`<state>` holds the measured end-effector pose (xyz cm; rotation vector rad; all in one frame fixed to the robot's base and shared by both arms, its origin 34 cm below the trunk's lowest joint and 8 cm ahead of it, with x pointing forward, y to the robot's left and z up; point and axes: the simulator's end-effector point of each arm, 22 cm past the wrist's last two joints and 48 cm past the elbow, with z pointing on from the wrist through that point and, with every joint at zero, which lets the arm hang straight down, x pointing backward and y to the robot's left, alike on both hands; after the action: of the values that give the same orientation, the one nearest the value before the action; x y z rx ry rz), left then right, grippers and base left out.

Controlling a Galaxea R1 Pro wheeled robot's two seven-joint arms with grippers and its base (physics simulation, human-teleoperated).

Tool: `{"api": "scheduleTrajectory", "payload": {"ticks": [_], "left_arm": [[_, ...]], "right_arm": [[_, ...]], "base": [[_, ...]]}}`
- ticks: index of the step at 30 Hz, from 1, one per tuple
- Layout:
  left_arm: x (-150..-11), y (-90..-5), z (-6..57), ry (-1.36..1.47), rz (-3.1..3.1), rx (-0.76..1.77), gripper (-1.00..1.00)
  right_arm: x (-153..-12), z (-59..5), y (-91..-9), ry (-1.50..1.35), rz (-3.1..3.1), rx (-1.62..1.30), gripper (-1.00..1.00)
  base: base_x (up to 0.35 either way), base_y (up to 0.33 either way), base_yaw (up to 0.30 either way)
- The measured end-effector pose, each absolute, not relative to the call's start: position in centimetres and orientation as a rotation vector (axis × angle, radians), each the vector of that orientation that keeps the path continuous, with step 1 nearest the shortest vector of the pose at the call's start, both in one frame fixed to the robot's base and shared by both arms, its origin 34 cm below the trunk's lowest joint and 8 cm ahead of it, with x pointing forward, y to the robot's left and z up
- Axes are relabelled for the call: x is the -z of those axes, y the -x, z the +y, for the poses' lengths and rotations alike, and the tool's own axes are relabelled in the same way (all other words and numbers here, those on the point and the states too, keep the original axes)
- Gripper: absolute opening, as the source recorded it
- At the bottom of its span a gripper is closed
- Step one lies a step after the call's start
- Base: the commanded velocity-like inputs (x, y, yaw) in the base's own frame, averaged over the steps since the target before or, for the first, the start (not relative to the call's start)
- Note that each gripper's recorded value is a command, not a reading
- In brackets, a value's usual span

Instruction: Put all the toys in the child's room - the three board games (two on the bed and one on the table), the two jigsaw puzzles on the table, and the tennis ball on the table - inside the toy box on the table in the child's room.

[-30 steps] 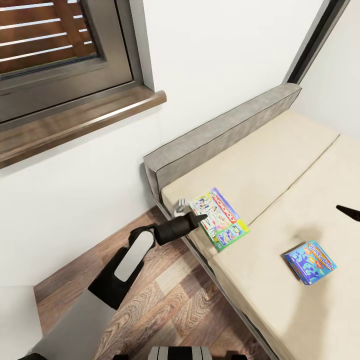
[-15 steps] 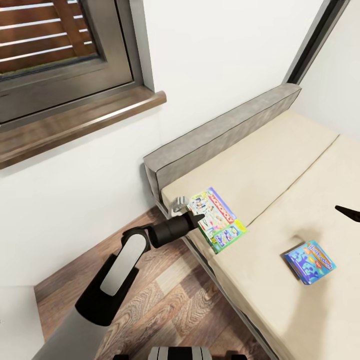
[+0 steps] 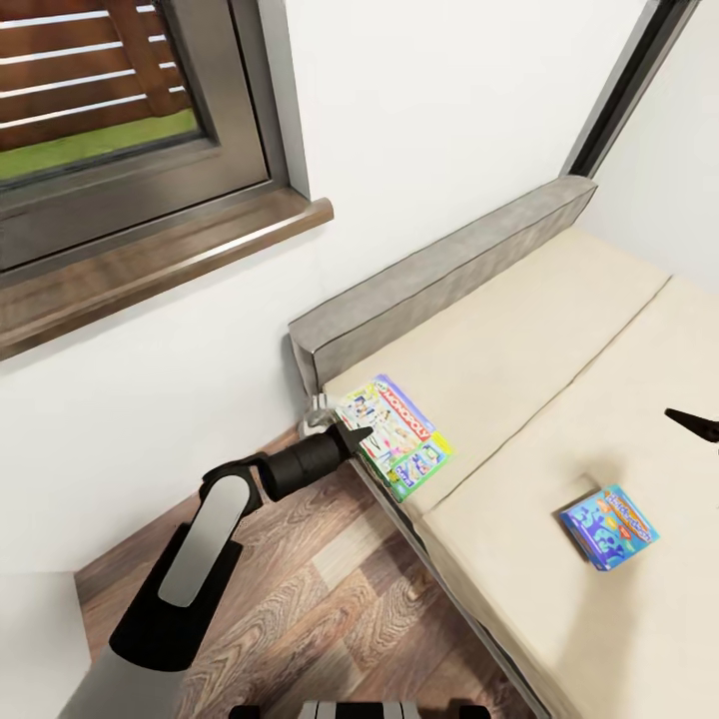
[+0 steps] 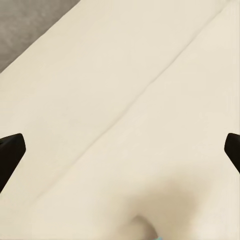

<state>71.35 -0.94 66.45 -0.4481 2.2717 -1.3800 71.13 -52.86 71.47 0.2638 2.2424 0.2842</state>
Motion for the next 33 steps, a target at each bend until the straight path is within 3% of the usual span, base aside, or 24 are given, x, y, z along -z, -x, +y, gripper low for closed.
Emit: {"api": "scheduleTrajectory", "payload": {"ticks": [19, 33], "left_arm": [[-69.9, -71.7, 0.3, 0.481, 2.272, 1.390, -1.00], [-72.4, -72.0, 0.2, 0.483, 2.271, 1.391, -1.00]], "right_arm": [[-74.6, -51.8, -71.5, -0.268, 2.238, -0.328, 1.00], [-77.1, -51.8, -71.7, -0.269, 2.238, -0.331, 1.00]], "base": [[0.000, 0.000, -0.009], [0.000, 0.000, -0.233]]}}
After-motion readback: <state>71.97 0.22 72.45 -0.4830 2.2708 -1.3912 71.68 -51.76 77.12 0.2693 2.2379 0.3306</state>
